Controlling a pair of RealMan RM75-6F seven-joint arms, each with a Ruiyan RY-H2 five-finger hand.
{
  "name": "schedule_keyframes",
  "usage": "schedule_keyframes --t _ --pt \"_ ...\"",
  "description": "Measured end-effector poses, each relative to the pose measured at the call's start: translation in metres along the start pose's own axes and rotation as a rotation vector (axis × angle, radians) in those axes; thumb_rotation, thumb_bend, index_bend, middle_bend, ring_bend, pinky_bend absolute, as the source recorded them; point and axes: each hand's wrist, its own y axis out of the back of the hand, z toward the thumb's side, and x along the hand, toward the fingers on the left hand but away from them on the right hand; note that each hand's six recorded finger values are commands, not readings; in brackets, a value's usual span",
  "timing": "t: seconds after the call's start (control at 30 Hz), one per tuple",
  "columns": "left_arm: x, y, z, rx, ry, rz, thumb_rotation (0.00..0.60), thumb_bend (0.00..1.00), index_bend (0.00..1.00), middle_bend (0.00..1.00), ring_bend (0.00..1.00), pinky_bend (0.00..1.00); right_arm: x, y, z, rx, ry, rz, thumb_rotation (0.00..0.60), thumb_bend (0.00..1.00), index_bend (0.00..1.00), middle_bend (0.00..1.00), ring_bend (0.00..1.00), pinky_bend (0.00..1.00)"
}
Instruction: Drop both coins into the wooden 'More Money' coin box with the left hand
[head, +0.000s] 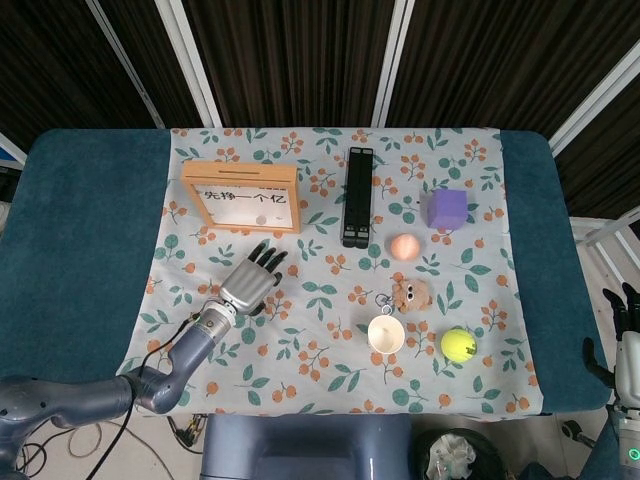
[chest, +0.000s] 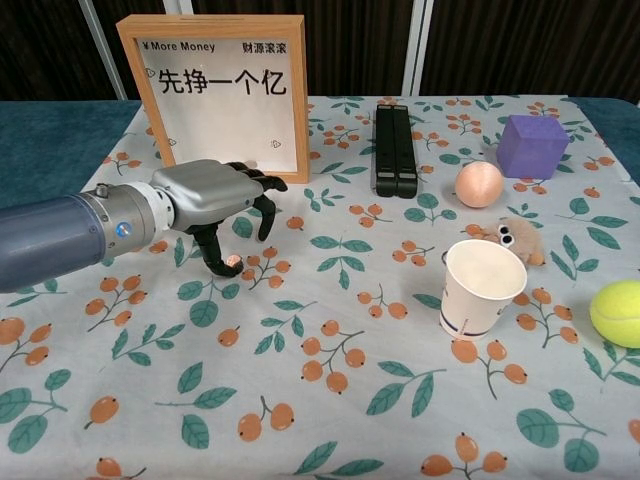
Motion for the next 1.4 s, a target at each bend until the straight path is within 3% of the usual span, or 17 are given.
schedule_keyframes --t 0.8,1.4 --pt "-0.0007 -0.0064 -0.0020 0.012 0.001 -0.035 0.600 0.18 0.55 0.00 0.00 0.00 0.0000 -0.0004 -0.0010 -0.002 -0.009 0.009 0.600 0.51 0.15 0.02 0.00 0.00" --pt "-0.0015 -0.0096 0.0004 -0.007 -0.013 -0.061 0.600 0.41 0.57 0.00 0.00 0.00 0.0001 -0.0007 -0.0008 -0.003 -0.010 0.013 0.600 0.51 0.15 0.02 0.00 0.00"
